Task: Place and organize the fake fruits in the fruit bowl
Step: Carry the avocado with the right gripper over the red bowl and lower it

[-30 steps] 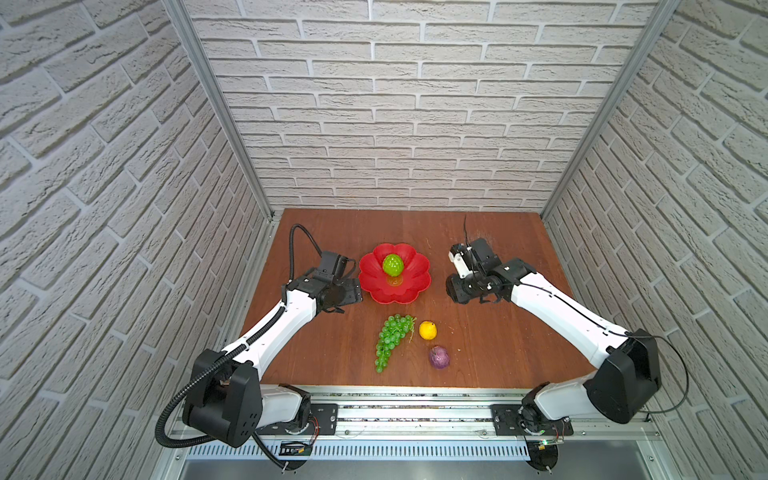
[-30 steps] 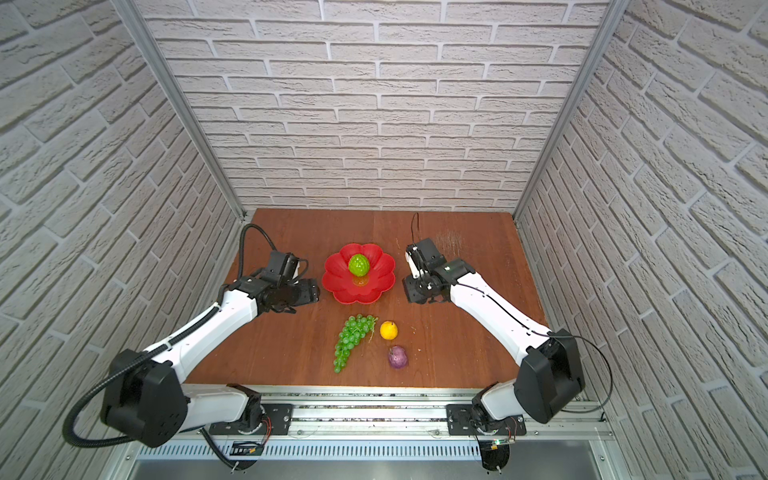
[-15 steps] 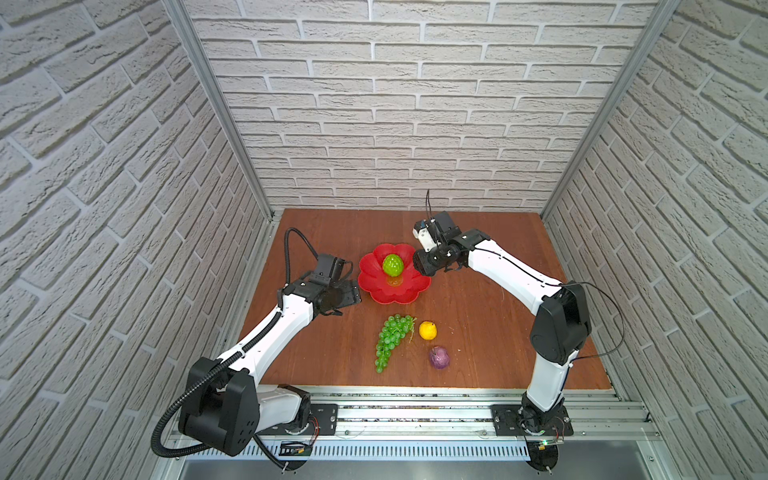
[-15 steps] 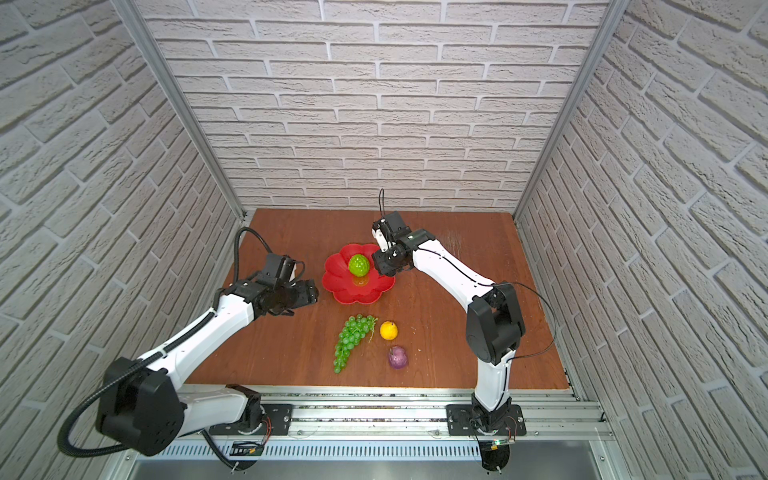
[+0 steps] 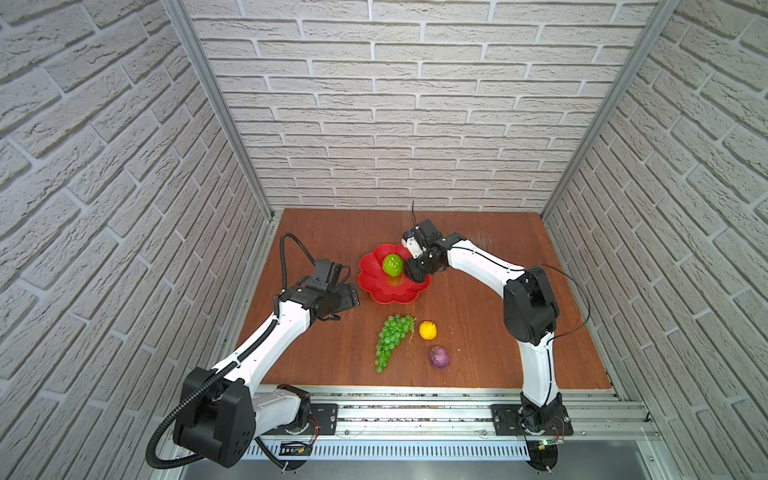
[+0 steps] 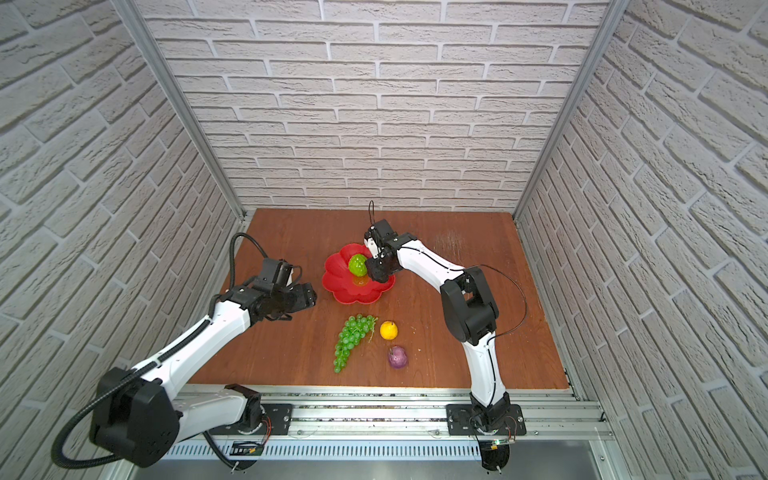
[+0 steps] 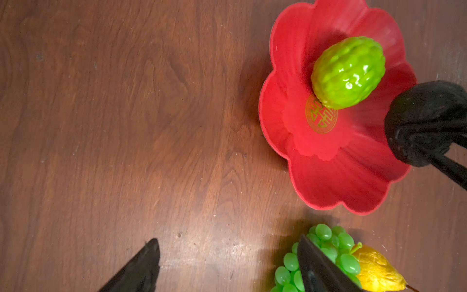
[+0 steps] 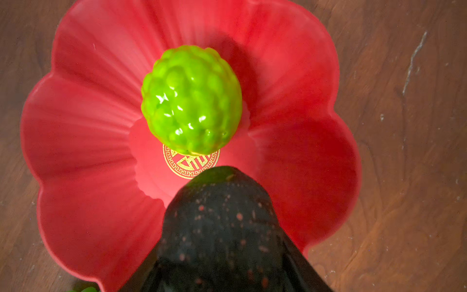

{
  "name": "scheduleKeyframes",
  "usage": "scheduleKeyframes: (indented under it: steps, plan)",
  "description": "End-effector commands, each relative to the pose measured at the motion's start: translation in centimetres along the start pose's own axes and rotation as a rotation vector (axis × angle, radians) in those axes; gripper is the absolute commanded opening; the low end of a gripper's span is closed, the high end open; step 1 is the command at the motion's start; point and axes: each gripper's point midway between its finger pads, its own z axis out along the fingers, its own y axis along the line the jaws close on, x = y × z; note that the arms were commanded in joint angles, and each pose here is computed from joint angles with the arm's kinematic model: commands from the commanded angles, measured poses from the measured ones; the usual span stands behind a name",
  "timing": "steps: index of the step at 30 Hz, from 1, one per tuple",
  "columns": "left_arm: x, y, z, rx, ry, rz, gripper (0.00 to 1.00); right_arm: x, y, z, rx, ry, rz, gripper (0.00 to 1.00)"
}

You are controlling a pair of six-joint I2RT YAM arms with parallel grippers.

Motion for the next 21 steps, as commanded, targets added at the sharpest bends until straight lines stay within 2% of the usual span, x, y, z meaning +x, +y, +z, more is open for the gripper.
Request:
scheduleKeyframes:
  steps: [1,21]
  plan:
    - [-0.4,-0.1,-0.4,0.015,-0.025,-0.013,0.84,-2.4,0.7,-0.7,-0.014,-0.08,-0.01,0.45]
    - [-0.8,-0.8,-0.6,0.018,-0.026,-0.001,0.84,-2.1,-1.0,3.1,0.063,-0.054,0.011,0.49]
